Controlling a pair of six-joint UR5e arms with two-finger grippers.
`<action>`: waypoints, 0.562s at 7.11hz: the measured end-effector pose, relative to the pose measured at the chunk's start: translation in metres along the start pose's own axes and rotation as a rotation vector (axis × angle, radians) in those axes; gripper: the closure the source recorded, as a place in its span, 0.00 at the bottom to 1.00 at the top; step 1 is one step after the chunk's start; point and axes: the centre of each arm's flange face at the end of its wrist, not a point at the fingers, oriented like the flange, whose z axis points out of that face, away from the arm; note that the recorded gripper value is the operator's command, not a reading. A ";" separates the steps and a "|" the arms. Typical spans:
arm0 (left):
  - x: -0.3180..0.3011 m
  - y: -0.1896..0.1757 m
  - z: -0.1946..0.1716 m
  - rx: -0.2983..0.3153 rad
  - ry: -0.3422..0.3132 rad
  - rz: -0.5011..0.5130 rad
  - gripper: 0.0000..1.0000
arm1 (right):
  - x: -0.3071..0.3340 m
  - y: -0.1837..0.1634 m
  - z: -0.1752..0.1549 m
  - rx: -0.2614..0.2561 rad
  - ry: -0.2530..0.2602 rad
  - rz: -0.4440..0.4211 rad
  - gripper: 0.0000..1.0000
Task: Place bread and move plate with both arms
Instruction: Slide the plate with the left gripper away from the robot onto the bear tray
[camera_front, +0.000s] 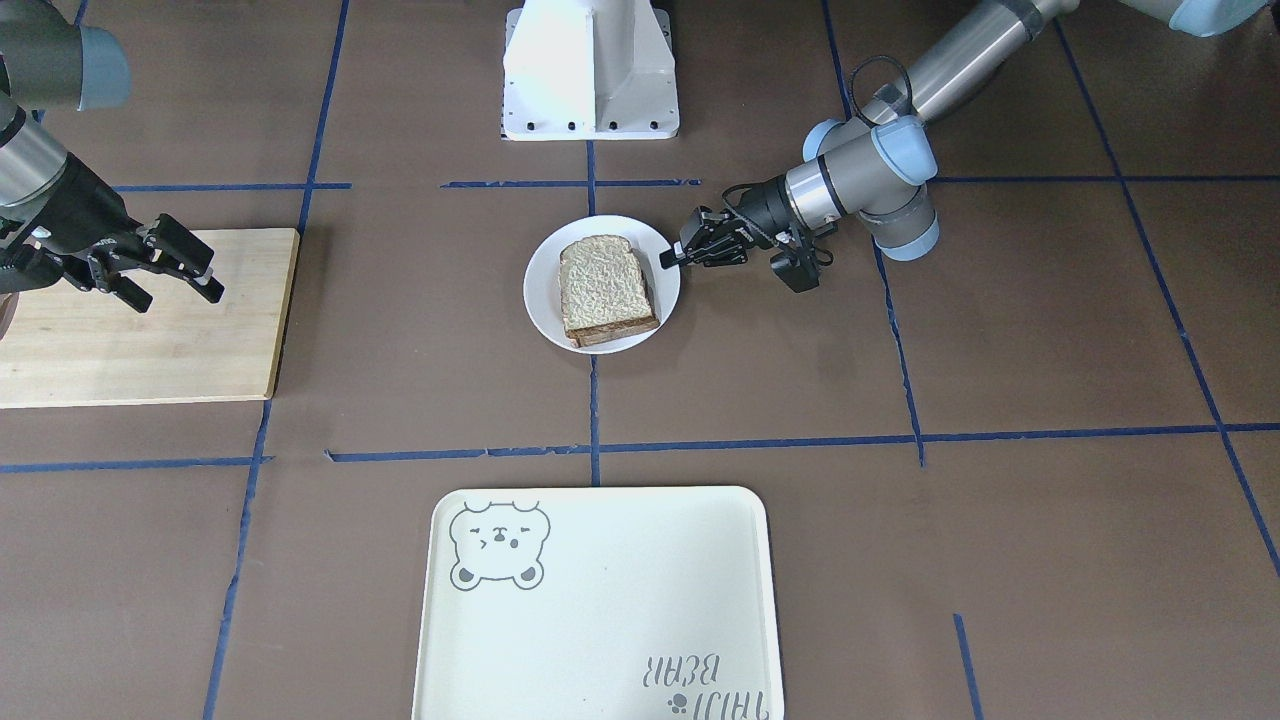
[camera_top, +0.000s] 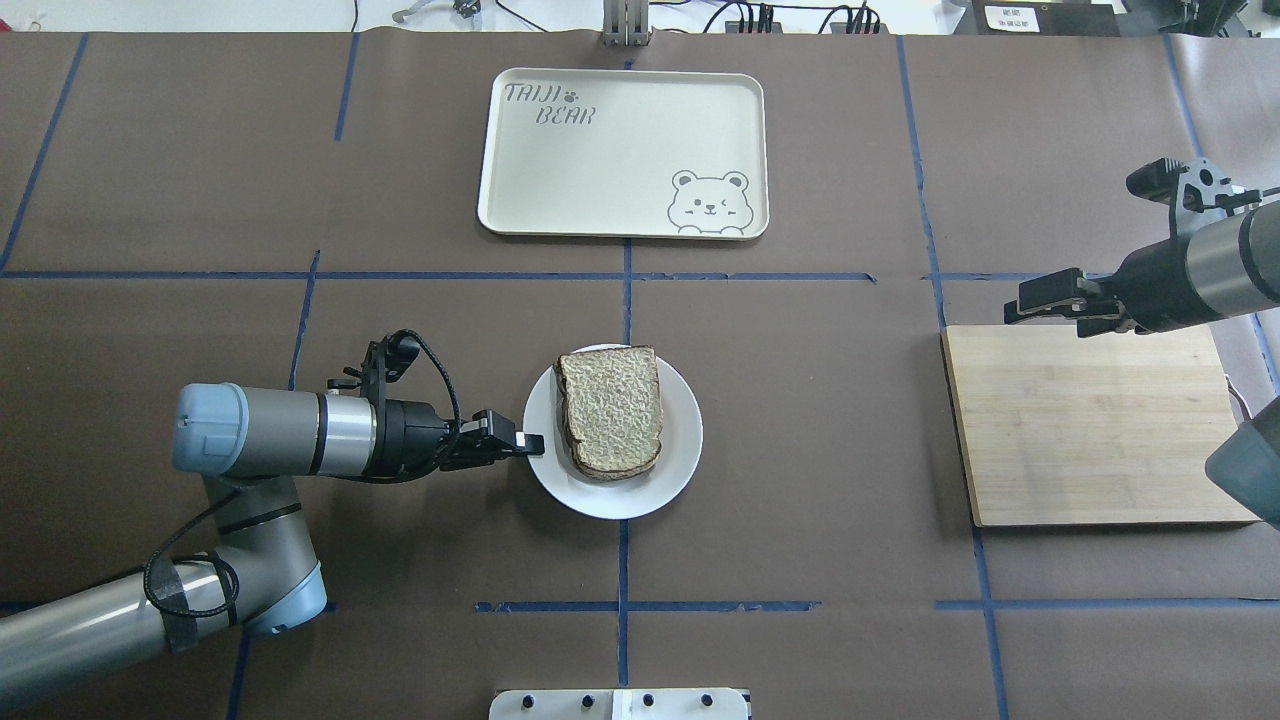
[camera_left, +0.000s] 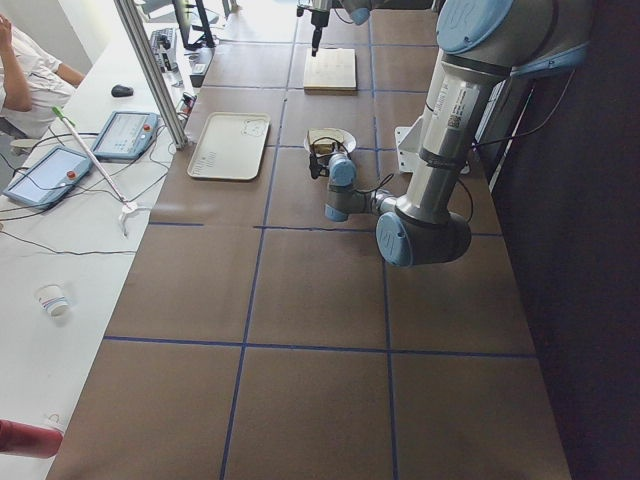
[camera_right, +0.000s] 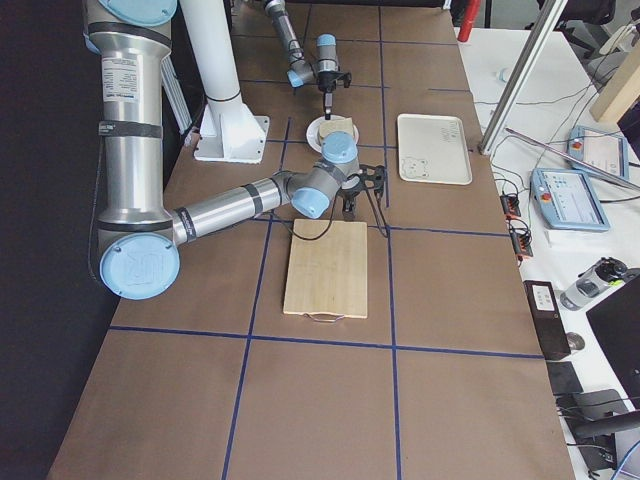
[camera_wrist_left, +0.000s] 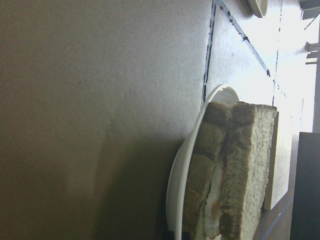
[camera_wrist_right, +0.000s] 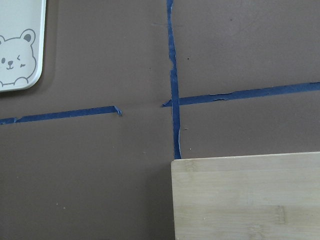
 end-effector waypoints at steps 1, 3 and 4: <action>0.002 0.000 -0.002 0.007 0.018 -0.006 1.00 | 0.000 0.000 0.000 0.000 0.000 0.001 0.00; 0.008 0.000 -0.005 0.016 0.058 -0.035 1.00 | 0.001 0.001 -0.002 0.001 0.000 0.001 0.00; 0.014 -0.005 -0.008 0.029 0.078 -0.050 1.00 | 0.001 0.002 -0.003 0.002 -0.002 0.000 0.00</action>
